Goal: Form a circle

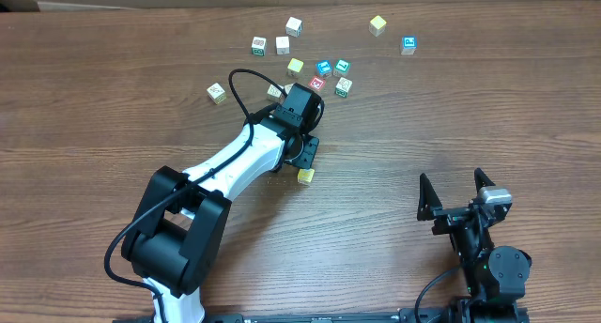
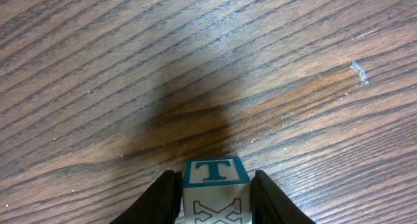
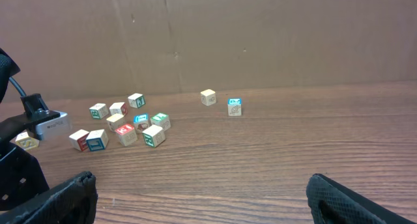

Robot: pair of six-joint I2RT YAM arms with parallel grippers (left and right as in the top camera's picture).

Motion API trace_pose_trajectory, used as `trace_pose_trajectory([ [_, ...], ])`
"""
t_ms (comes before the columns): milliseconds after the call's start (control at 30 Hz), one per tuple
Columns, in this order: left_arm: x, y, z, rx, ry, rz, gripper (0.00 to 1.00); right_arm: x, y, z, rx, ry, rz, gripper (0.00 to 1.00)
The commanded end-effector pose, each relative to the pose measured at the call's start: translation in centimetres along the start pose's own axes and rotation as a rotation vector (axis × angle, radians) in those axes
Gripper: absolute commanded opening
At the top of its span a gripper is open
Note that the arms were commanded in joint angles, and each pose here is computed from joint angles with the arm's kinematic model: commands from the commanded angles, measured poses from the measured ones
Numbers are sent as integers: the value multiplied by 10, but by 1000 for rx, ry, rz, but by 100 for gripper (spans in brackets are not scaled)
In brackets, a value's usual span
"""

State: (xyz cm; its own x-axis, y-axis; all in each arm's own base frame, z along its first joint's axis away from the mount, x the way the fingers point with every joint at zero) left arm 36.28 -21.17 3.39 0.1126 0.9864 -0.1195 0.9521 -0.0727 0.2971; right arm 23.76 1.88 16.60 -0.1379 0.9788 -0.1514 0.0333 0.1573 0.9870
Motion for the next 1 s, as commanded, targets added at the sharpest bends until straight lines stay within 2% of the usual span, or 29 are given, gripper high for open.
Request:
trace_pose_trajectory([
  [0,-3,0,3,8,-11,32,32,2,-4,1,6,8,7,100],
  [700,-4,-1,3,11,-18,66,32,2,-4,1,6,8,7,100],
  [767,-4,-1,3,11,-18,66,35,2,-4,1,6,8,7,100],
  [967,-4,-1,3,11,-17,66,51,2,-4,1,6,8,7,100],
])
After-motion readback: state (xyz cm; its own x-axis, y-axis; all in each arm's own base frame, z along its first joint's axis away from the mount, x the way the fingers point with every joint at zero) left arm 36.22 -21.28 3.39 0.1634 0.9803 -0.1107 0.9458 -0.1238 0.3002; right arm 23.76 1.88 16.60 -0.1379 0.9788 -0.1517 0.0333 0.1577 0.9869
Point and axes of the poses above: each gripper's point midway between its finger pads, its own z axis out along the fingers, its own x axis along the line the jaws close on, y = z × x, the point moved 1 cm from there along -z, back along the fingers, and after that the axes turned 15 degrees about -z, right-handed, at the moved point
